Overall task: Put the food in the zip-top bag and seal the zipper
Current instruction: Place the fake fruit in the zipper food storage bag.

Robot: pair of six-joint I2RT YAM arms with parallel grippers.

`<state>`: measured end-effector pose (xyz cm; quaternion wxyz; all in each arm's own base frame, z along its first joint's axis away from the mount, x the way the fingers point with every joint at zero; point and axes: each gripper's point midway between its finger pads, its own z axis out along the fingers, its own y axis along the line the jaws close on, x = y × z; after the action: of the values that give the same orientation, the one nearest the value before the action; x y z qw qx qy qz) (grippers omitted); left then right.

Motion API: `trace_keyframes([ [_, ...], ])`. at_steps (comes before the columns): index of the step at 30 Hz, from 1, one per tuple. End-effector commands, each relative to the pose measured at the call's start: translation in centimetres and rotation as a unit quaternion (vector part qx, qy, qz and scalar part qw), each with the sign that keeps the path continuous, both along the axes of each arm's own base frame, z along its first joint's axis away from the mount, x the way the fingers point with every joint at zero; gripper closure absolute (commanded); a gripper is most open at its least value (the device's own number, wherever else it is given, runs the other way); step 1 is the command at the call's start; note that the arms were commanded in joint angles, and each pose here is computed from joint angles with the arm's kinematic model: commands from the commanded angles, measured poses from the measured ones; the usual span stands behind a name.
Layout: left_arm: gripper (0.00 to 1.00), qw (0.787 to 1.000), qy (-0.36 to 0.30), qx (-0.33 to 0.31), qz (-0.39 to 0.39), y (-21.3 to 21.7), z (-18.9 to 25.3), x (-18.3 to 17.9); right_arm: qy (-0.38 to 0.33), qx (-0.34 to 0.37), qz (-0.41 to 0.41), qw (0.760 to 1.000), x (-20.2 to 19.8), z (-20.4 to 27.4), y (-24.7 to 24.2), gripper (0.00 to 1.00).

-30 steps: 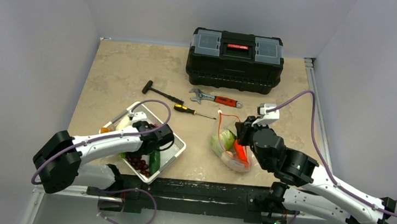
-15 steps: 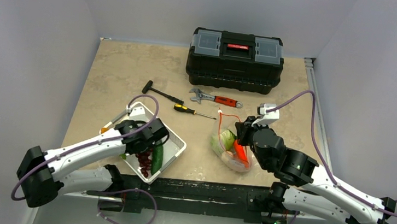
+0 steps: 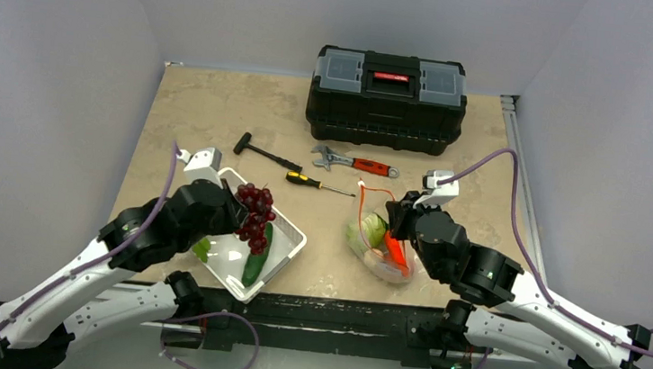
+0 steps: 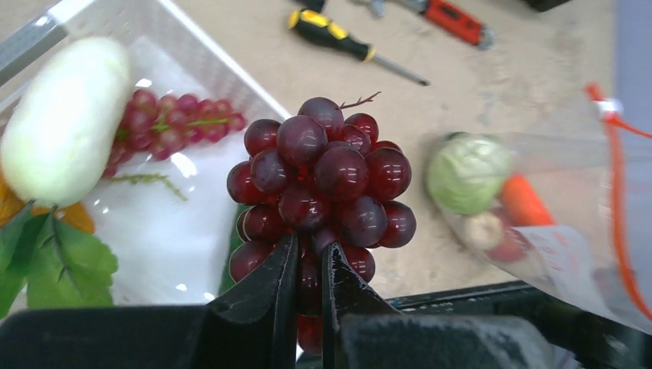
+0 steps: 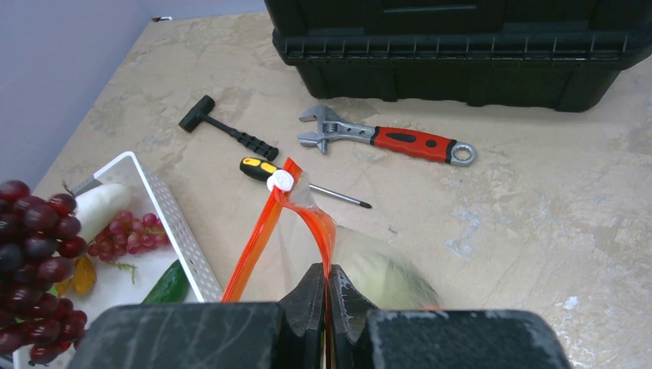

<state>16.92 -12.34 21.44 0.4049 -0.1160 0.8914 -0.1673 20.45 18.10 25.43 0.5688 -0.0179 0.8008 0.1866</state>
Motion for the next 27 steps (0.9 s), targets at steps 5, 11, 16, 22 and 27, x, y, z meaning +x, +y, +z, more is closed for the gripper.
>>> trace_keyframes([
  [5,1.0,0.962,-0.182,-0.148,-0.139,-5.1,13.3,0.4,-0.009,0.037,0.006,0.999,0.2,1.5,1.2,1.0],
  [11,1.0,0.916,-0.269,-0.218,-0.203,-8.7,19.2,0.7,-0.005,0.053,0.016,0.998,0.0,1.8,1.8,1.0],
  [16,1.0,0.877,-0.309,-0.276,-0.245,-12.0,22.7,0.9,0.005,0.085,0.034,0.996,-0.4,2.1,2.8,1.0],
  [22,1.0,0.83,-0.344,-0.347,-0.27,-15.1,25.6,1.5,0.014,0.116,0.034,0.992,-0.6,2.5,3.1,1.0],
  [27,1.0,0.81,-0.341,-0.383,-0.286,-17.5,25.6,2.3,0.014,0.133,0.015,0.991,-0.6,3.1,2.3,1.0],
])
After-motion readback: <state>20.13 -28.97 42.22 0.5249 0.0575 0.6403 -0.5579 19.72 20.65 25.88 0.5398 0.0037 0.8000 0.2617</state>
